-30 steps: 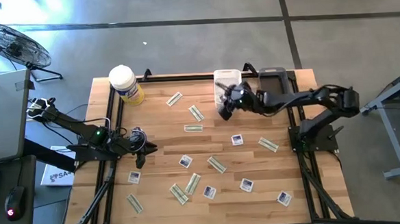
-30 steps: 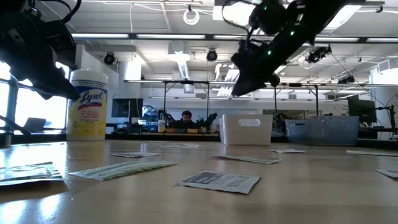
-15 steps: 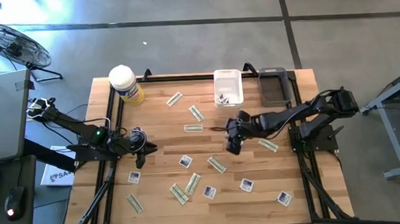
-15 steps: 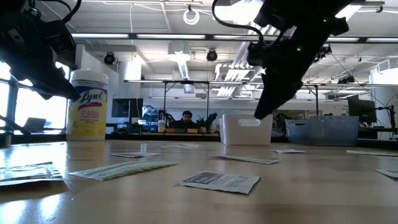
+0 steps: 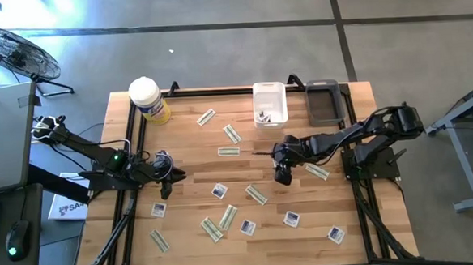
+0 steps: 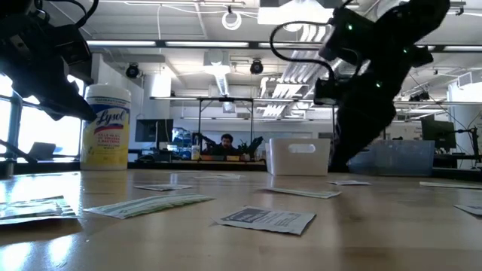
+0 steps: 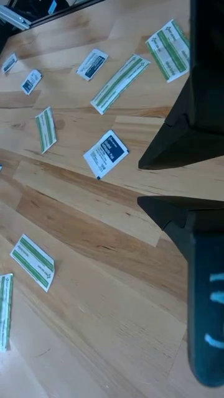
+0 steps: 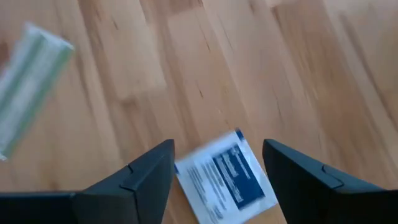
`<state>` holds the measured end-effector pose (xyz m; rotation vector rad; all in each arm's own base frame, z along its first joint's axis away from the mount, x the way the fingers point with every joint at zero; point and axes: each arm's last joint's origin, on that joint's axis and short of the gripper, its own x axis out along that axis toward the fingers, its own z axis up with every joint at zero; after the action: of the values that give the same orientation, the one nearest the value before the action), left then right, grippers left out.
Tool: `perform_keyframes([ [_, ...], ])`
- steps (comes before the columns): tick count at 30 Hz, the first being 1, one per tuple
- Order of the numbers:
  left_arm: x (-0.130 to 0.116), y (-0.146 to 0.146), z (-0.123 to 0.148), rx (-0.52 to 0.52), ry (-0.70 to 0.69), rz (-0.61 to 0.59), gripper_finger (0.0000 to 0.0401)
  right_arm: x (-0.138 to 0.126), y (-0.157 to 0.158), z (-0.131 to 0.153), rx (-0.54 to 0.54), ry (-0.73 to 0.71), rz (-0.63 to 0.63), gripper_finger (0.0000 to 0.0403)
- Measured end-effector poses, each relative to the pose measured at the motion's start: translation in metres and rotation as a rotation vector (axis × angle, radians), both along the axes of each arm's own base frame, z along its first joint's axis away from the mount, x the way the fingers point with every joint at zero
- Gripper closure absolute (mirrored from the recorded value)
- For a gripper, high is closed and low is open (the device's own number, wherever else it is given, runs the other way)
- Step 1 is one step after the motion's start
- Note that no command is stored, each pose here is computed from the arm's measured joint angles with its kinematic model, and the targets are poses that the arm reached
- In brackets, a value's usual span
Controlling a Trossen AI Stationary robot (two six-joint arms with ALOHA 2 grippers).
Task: Pick & Place First Aid Supplies
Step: Put the blue alcohol pad into the white bin
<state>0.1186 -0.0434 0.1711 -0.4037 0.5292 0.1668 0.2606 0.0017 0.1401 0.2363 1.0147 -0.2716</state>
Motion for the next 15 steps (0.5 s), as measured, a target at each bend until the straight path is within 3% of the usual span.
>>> perform_keyframes([
  [6, 0.000, 0.000, 0.000, 0.000, 0.000, 0.000, 0.0325, -0.014, -0.003, -0.016, -0.007, 0.038, 0.024, 0.0166],
  [15, 0.000, 0.000, 0.000, 0.000, 0.000, 0.000, 0.0325, -0.014, -0.003, -0.021, -0.024, 0.019, 0.060, 0.0167],
])
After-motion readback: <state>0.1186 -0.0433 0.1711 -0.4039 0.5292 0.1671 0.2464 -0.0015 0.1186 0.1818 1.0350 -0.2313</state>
